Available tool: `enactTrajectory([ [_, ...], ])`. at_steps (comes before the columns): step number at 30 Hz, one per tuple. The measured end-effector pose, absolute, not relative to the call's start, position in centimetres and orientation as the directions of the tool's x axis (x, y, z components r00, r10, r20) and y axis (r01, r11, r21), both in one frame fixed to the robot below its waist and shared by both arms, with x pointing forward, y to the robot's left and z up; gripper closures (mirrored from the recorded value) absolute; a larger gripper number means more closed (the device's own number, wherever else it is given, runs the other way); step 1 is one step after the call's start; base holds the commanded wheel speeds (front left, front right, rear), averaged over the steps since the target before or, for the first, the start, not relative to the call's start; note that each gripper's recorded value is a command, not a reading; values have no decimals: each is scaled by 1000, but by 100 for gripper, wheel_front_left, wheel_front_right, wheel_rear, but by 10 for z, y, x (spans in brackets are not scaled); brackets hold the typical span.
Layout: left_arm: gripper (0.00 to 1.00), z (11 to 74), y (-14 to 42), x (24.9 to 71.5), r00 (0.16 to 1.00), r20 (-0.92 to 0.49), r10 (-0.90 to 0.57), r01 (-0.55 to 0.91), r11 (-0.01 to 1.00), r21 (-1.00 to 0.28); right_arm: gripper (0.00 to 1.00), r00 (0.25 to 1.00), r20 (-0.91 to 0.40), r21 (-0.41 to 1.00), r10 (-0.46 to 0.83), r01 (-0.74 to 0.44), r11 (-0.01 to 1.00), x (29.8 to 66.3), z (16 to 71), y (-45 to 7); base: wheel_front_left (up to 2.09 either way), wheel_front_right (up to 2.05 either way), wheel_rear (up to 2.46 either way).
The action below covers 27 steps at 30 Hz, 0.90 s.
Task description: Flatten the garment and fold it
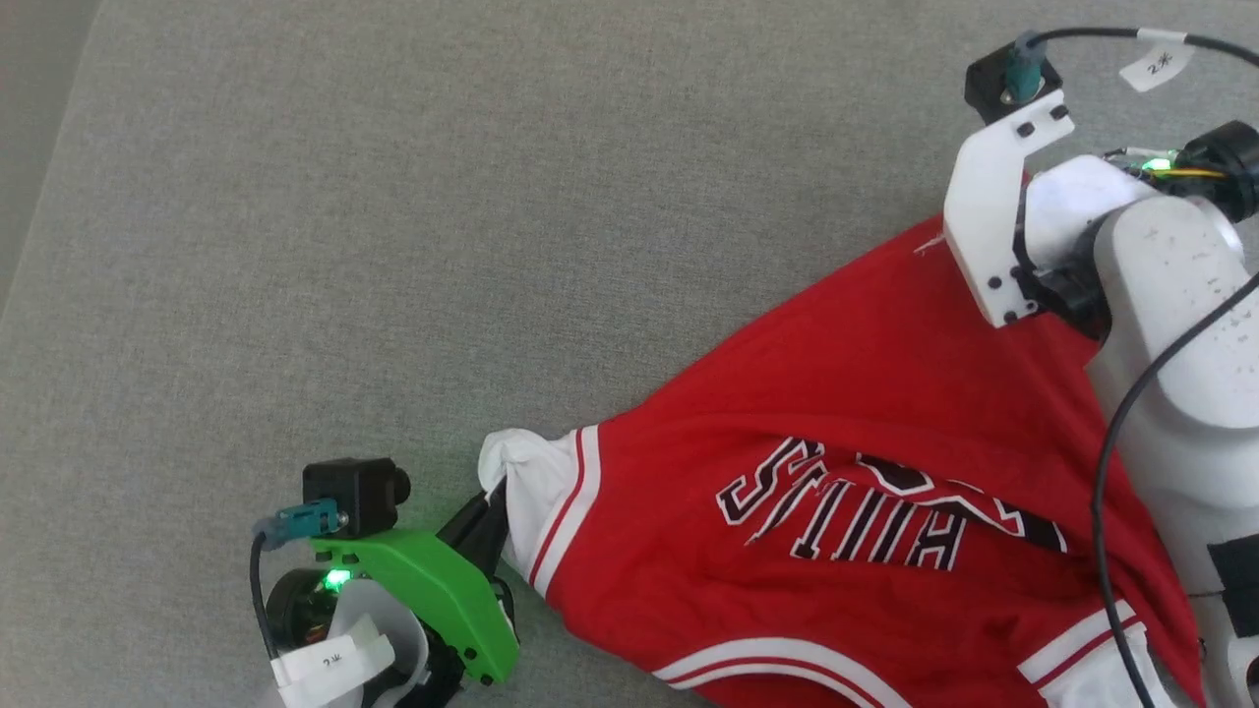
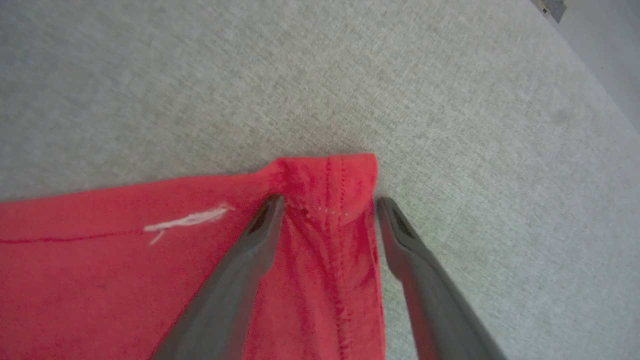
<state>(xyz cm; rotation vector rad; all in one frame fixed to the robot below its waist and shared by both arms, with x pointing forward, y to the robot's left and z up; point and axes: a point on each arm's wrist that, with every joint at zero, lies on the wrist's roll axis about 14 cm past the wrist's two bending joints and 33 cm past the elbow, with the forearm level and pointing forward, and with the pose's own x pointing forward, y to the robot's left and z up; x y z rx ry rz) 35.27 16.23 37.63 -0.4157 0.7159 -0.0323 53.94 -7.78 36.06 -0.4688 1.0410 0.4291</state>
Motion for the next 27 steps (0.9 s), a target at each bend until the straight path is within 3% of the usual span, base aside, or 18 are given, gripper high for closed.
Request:
enactTrajectory([
  [1, 100, 375, 162, 353, 756, -632, -170, -111, 918, -381, 0, 428, -896, -150, 119, -544, 826, 539, 359, -78, 0, 0, 0],
  [2, 100, 375, 162, 354, 756, -632, -171, -111, 918, -381, 61, 421, -899, -142, 121, -542, 829, 539, 359, -78, 0, 0, 0],
  [3, 100, 375, 161, 355, 757, -630, -173, -108, 918, -381, 89, 414, -902, -135, 123, -541, 830, 538, 360, -78, 0, 0, 0],
  [4, 100, 376, 161, 355, 758, -629, -175, -105, 918, -382, 100, 411, -902, -125, 131, -539, 833, 537, 361, -78, 0, 0, 0],
  [7, 100, 379, 160, 356, 763, -621, -180, -93, 920, -381, 100, 416, -891, -71, 179, -520, 851, 534, 369, -78, 0, 0, 0],
  [15, 100, 395, 159, 349, 784, -595, -177, -74, 925, -372, 100, 580, -736, 136, 349, -378, 916, 503, 418, -108, 0, 0, 0],
  [16, 100, 400, 157, 340, 787, -591, -177, -76, 923, -377, 100, 598, -711, 209, 369, -321, 924, 465, 429, -127, 0, 0, 0],
  [22, 100, 414, 145, 335, 804, -556, -211, -43, 912, -408, 100, 577, -729, 343, 369, -160, 926, 374, 426, -158, 0, 0, 0],
  [27, 100, 424, 133, 335, 815, -522, -251, -19, 889, -457, 100, 548, -740, 434, 391, -56, 899, 321, 426, -162, 0, 0, 0],
])
